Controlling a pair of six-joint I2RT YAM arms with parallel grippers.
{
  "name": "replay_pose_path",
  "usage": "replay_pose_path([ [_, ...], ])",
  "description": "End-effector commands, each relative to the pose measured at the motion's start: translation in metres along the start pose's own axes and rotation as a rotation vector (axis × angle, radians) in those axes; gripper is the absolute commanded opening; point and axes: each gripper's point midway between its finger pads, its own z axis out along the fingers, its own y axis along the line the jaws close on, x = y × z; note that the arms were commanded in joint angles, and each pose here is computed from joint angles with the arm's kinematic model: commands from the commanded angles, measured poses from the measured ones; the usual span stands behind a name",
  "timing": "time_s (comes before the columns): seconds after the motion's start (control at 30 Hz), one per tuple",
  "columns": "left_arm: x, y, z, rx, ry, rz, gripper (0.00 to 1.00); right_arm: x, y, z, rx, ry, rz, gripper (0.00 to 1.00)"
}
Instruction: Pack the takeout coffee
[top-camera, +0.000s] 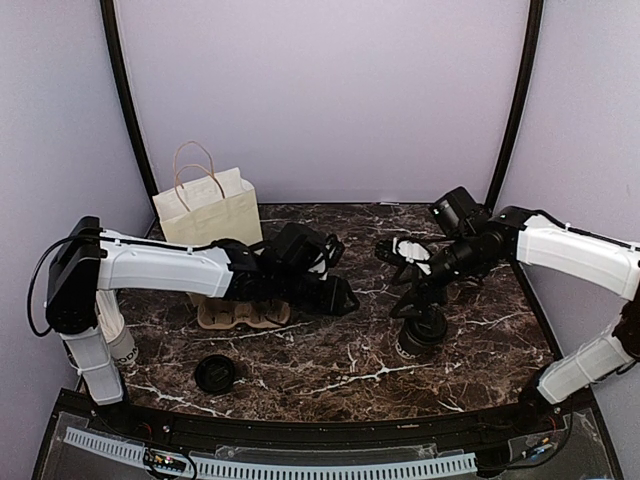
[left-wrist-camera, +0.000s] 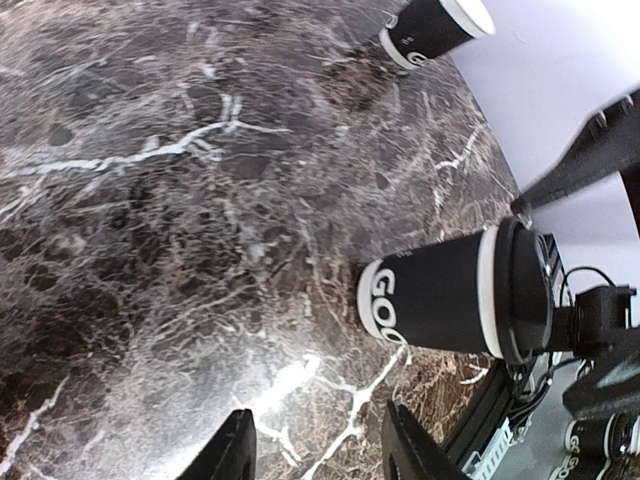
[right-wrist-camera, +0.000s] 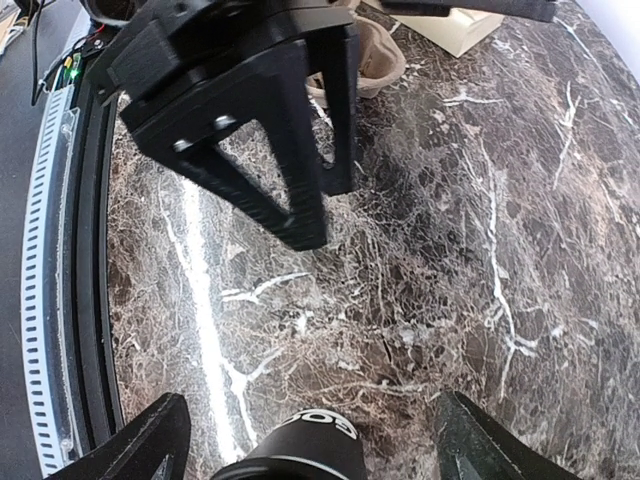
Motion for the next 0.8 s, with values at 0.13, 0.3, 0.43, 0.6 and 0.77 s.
replay_pose_path([
  [0.13,-0.009,-0.036,-0.016,0.087,-0.051,0.098,0.47,0.015,0.01,-0.027,0.002,0.005,0.014,0.87],
  [0.3,-0.007,-0.032,-0.019,0.068,-0.051,0.105,0.49,0.034,0.019,-0.038,0.052,0.04,-0.042,0.94],
  [0.43,-0.005,-0.036,-0.024,0.09,-0.059,0.124,0.58,0.057,0.008,-0.036,0.132,0.123,-0.057,0.96],
  [0.6,-0.005,-0.041,-0.03,0.107,-0.07,0.13,0.67,0.088,0.002,-0.019,0.139,0.228,-0.06,0.96],
  [0.77,-0.003,-0.04,-0.034,0.114,-0.08,0.126,0.65,0.088,-0.004,-0.004,0.136,0.221,-0.046,0.93],
])
